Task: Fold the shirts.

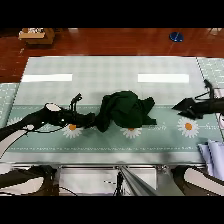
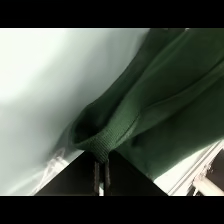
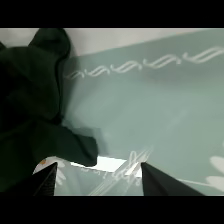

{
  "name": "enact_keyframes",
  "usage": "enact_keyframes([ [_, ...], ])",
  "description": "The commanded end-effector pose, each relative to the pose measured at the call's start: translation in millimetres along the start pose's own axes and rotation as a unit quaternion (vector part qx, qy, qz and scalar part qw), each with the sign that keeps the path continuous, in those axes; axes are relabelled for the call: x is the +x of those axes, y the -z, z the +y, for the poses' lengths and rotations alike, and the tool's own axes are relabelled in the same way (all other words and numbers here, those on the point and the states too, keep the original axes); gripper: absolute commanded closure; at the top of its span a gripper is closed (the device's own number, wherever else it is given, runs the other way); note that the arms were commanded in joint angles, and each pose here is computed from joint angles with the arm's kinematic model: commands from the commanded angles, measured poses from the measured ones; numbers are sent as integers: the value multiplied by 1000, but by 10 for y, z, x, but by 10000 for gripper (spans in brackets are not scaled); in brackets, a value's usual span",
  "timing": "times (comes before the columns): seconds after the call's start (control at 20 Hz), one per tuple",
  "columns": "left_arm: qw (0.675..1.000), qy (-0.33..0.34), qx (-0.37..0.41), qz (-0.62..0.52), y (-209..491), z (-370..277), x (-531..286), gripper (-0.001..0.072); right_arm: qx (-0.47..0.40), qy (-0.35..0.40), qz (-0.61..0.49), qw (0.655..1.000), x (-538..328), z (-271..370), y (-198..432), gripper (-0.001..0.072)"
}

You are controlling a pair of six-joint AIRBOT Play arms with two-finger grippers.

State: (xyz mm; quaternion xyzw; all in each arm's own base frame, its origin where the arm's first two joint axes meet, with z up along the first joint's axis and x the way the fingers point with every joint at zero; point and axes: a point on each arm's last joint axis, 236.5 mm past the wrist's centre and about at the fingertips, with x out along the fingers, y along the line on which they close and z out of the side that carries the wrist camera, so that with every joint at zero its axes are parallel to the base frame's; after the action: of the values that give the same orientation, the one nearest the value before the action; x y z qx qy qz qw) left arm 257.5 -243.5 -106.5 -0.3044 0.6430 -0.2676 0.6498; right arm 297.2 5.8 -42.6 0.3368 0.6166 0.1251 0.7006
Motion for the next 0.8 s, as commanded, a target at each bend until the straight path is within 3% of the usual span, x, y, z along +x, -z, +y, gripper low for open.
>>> enact_keyframes([
  [0.0,1000,12,1,9,44,-62,-11,682,35,-27,9,999,318,-78,263,130],
  [0.35,1000,13,3,10,50,-69,-14,682,74,-55,-16,996,519,-71,317,171],
  [0.65,1000,15,3,13,64,-78,-14,682,-7,-11,1,1000,1080,306,477,188],
  [0.75,1000,16,3,15,72,-82,-15,682,-17,-13,-15,1000,1228,504,452,383],
])
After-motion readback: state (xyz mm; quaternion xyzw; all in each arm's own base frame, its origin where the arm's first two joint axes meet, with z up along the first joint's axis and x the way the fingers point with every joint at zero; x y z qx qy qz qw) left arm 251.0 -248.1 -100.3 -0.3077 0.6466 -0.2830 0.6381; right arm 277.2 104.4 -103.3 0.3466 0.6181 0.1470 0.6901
